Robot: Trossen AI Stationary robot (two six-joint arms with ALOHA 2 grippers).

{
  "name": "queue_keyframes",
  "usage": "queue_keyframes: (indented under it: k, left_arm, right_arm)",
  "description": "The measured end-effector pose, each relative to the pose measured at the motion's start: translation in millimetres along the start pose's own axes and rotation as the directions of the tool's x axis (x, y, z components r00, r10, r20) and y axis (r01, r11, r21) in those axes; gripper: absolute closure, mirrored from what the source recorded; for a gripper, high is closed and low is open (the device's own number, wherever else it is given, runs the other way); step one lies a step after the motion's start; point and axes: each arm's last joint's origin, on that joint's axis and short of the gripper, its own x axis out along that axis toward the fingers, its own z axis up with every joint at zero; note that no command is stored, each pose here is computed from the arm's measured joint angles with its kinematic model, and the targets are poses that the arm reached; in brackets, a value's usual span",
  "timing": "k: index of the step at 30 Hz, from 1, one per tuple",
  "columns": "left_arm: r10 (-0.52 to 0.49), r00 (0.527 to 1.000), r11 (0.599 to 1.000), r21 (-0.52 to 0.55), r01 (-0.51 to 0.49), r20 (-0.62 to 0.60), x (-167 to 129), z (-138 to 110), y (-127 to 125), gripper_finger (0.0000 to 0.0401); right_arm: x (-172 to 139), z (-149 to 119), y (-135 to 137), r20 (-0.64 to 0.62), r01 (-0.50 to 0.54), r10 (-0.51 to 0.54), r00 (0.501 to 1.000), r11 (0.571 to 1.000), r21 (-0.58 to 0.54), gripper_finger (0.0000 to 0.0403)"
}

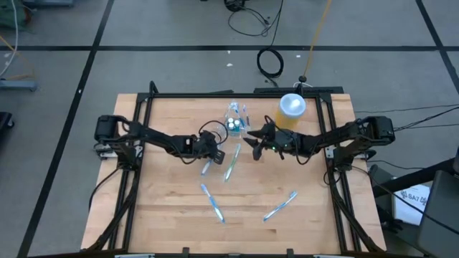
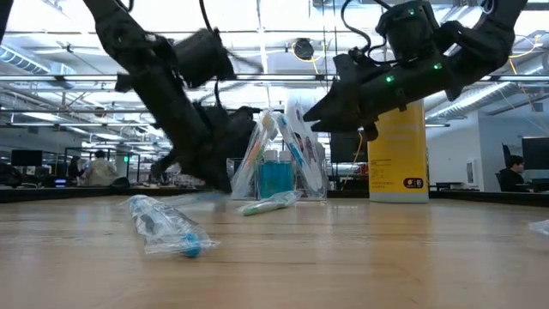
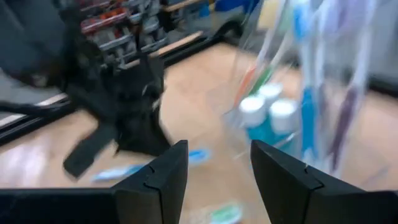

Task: Pick & Place toothbrushing station
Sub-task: Put the blue toothbrush into the left compartment of the transparent organizer

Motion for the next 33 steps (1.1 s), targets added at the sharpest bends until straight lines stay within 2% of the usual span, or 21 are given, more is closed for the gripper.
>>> queue_keyframes:
  k: [7,12,18,25,29,33]
  left_arm:
    - [-0.093,0.980,0.994,0.073,0.081,0.176,-42,25,-12,0.0395]
    - [-0.186,0.935,0.978,0.143,0.149,0.303,-77,44,-18,0.0395]
    - [-0.274,0.864,0.953,0.241,0.184,0.423,-104,59,-23,0.0396]
    - [-0.349,0.738,0.922,0.353,0.159,0.577,-116,74,-32,0.0396]
    - [-0.361,0.704,0.912,0.389,0.130,0.611,-118,78,-34,0.0398]
    - [-0.292,0.682,0.929,0.368,0.035,0.671,-120,81,-33,0.0396]
  right_arm:
    - [-12,-22,6,-0.083,-0.057,0.062,0.995,0.997,0.061,0.0234]
    - [-22,-38,11,-0.133,-0.076,0.090,0.987,0.992,0.103,0.0234]
    - [-32,-53,15,-0.183,-0.090,0.119,0.976,0.983,0.159,0.0234]
    - [-39,-61,17,-0.213,-0.094,0.133,0.968,0.978,0.185,0.0234]
    - [-39,-61,17,-0.213,-0.095,0.134,0.968,0.978,0.185,0.0234]
    - [-39,-61,17,-0.212,-0.095,0.133,0.968,0.979,0.183,0.0234]
